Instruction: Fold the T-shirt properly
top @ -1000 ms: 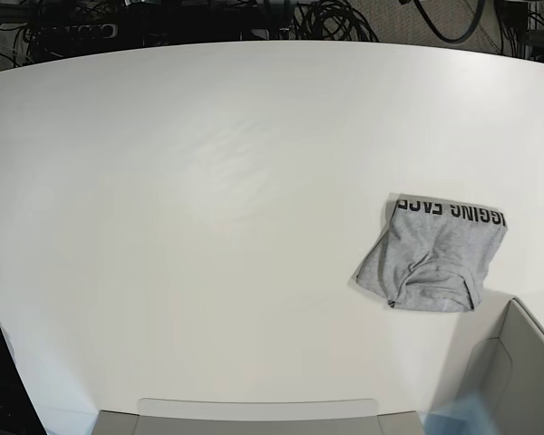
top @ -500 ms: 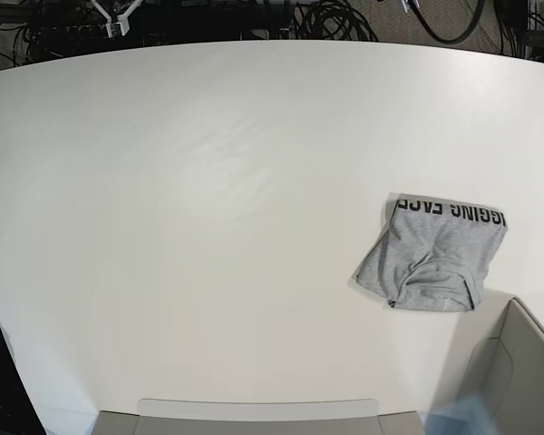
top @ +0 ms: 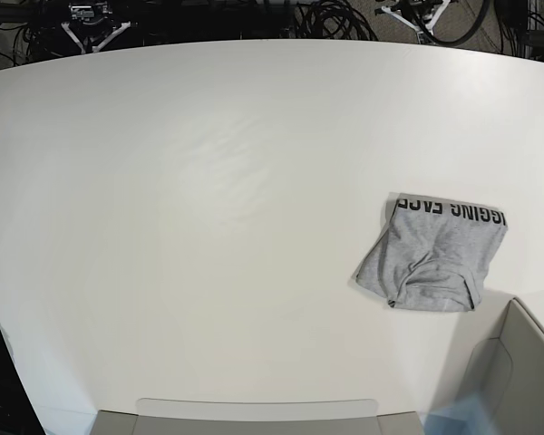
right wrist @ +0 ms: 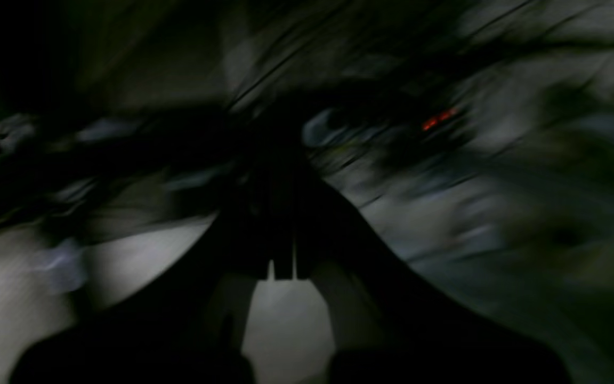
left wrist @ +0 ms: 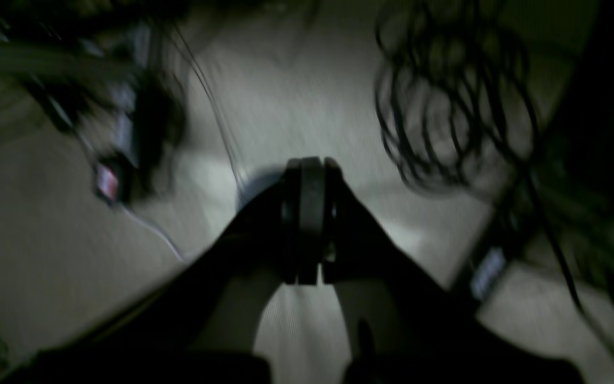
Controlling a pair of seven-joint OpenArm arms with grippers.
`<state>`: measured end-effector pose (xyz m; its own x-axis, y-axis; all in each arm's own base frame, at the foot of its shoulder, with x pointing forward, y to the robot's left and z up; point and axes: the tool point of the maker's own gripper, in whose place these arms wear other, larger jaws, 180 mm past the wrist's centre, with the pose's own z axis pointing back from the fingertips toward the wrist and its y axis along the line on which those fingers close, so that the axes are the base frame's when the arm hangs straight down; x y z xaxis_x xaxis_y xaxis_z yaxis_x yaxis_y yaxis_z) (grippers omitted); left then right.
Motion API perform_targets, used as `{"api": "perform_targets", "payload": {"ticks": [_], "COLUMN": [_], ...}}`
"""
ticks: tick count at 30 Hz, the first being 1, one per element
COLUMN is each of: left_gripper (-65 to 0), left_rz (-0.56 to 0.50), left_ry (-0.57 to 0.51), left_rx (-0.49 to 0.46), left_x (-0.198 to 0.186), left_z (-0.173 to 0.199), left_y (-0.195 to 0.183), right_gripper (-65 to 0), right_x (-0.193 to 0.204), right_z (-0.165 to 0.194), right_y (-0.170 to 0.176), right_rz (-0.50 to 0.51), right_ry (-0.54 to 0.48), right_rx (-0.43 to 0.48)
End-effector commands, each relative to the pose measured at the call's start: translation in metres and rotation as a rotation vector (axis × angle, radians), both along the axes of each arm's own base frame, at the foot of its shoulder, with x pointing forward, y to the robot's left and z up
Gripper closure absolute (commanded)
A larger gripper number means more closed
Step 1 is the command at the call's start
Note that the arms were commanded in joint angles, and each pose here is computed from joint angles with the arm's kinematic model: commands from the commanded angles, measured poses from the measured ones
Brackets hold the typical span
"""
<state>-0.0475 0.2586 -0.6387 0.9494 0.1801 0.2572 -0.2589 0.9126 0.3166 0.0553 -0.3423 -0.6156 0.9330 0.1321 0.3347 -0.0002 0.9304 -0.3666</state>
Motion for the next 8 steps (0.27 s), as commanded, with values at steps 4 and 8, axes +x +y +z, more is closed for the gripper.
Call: {"api": "perform_targets", "payload": {"ticks": [4,8], "left_gripper": [-0.4,-0.4], "left_rz": [0.001,0.001], "left_ry": [0.009,0.006], "left_rx": [-0.005,-0.008], "left_x": [-0.009,-0.007], "left_z": [0.000,0.000], "left_y": [-0.004,-0.006], "right_gripper": [0.0,0.0], "right_x": [0.001,0.012], "right_z": [0.022,0.034], "right_y": [-0.037,-0.043], "right_rz": [0.162,0.244], "right_ry": [0.032,0.026], "right_rx": [-0.282,-0.423]}}
